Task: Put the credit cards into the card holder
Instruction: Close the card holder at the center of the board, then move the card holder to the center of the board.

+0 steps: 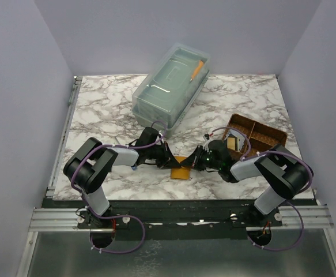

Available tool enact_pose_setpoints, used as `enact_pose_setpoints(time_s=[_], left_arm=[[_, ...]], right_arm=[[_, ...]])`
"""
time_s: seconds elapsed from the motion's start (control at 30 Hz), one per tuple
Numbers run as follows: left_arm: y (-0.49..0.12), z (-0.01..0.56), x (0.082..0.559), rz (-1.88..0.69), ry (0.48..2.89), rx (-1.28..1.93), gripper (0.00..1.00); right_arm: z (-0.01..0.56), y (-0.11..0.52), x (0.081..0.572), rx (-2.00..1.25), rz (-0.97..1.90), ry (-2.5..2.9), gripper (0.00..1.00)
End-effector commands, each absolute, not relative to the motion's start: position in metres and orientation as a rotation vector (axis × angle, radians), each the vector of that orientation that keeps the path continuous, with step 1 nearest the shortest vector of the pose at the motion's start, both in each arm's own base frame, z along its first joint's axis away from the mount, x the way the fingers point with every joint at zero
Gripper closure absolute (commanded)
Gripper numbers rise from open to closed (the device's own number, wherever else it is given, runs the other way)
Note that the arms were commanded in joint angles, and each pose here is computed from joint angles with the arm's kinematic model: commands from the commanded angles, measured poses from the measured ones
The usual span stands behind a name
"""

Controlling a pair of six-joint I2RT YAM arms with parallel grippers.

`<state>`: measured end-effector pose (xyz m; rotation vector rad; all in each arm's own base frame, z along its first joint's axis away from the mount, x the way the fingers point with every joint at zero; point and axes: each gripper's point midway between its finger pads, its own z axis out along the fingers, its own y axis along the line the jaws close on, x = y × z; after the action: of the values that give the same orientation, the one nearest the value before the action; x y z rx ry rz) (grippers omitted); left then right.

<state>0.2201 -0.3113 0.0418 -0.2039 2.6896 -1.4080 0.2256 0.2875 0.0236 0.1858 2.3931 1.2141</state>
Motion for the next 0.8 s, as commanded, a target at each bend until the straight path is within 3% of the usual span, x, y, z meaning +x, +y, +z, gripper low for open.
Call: enact_pose_setpoints(time_s=[0.0, 0.2, 0.4, 0.77], left_arm=[[-0.312, 0.032, 0.227, -1.343, 2.671, -0.261, 1.00], [-0.315, 0.040, 0.231, -1.345, 2.643, -0.293, 1.00], [-0.316, 0.050, 0.231, -1.348, 2.619, -0.330, 1.00], [-0.313, 0.078, 0.233, -1.335, 2.582, -0.338, 1.00]], right_arm=[[-0.056, 0.243, 0.146, 0.258, 1.030, 2.787, 1.00], [-0.061, 0.235, 0.149, 0.274, 0.951, 2.778, 1.00], [-0.075, 0.205, 0.160, 0.304, 0.628, 2.768, 1.00], [-0.093, 0.190, 0.176, 0.168, 0.388, 2.560, 1.00]])
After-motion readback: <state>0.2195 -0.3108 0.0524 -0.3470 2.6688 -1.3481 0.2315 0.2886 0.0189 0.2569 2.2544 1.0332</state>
